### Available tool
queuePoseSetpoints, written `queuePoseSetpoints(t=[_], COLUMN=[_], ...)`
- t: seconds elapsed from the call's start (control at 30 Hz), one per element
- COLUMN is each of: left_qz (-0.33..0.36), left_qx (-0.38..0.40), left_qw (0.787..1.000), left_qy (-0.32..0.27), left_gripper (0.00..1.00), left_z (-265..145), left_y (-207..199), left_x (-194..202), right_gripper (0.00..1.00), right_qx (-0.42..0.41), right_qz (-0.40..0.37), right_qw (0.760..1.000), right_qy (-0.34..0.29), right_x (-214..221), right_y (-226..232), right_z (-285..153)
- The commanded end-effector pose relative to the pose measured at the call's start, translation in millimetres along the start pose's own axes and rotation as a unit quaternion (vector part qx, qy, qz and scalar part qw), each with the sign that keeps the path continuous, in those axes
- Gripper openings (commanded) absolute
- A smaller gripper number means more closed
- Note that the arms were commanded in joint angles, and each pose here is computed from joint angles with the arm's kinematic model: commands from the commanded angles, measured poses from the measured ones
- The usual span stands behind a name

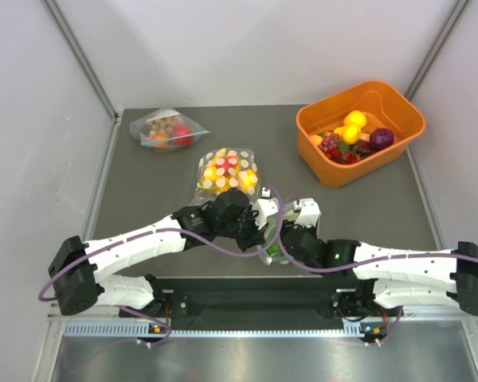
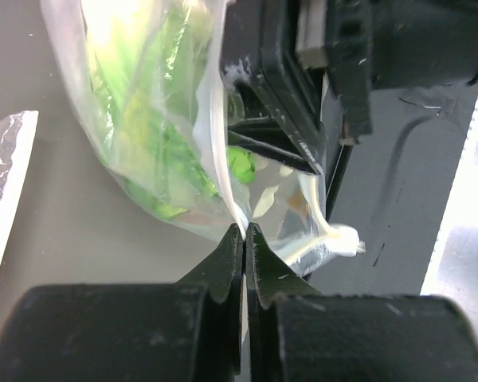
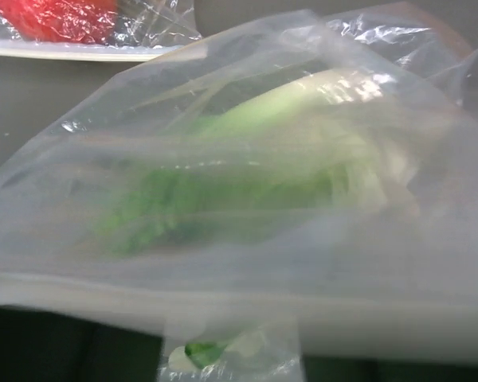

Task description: Open the zip-top bag and remove the fake food

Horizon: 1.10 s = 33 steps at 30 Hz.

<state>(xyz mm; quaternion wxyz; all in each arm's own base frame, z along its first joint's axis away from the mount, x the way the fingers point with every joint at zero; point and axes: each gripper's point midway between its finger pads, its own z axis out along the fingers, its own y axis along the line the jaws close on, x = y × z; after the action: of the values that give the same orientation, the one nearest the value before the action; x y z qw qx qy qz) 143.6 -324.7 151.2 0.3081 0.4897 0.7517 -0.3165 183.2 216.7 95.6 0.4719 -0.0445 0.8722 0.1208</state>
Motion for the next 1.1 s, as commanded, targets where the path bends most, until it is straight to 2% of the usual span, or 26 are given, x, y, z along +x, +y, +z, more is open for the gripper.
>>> queuePoseSetpoints(t=[0.0,0.07,0.1,0.2,0.23,0.63,0.93,1.07], left_qz=[0.024,0.024,0.024,0.025,0.025,0.025,0.019,0.012], left_qx=[0.012,0.009,0.007,0.004,0.002,-0.013,-0.074,-0.113], left_qw=[0.999,0.999,0.999,0.999,0.999,0.999,0.997,0.993], left_qy=[-0.043,-0.043,-0.043,-0.041,-0.04,-0.027,-0.02,-0.023], left_gripper=[0.0,0.0,0.0,0.0,0.0,0.0,0.0,0.0], left_z=[-7,-7,-6,-6,-6,-2,-3,-9], left_y=[-7,-6,-5,-4,-3,2,24,36], left_x=[-23,-23,-23,-22,-22,-16,-13,-17], right_gripper=[0.52,0.38,0.23,0.04,0.01,0.0,0.0,0.0], right_qx=[-0.01,-0.011,-0.012,-0.02,-0.027,-0.096,-0.154,-0.136], right_qz=[0.012,0.01,0.011,0.021,0.03,0.144,0.161,0.146], right_qw=[1.0,1.0,1.0,1.0,0.999,0.977,0.968,0.975], right_qy=[0.008,0.011,0.01,0.002,-0.009,-0.124,-0.114,-0.096], right_x=[2,3,1,-8,-16,-98,-98,-87], right_y=[8,9,10,13,15,13,11,-4], right_z=[5,5,5,0,-4,-53,-78,-81])
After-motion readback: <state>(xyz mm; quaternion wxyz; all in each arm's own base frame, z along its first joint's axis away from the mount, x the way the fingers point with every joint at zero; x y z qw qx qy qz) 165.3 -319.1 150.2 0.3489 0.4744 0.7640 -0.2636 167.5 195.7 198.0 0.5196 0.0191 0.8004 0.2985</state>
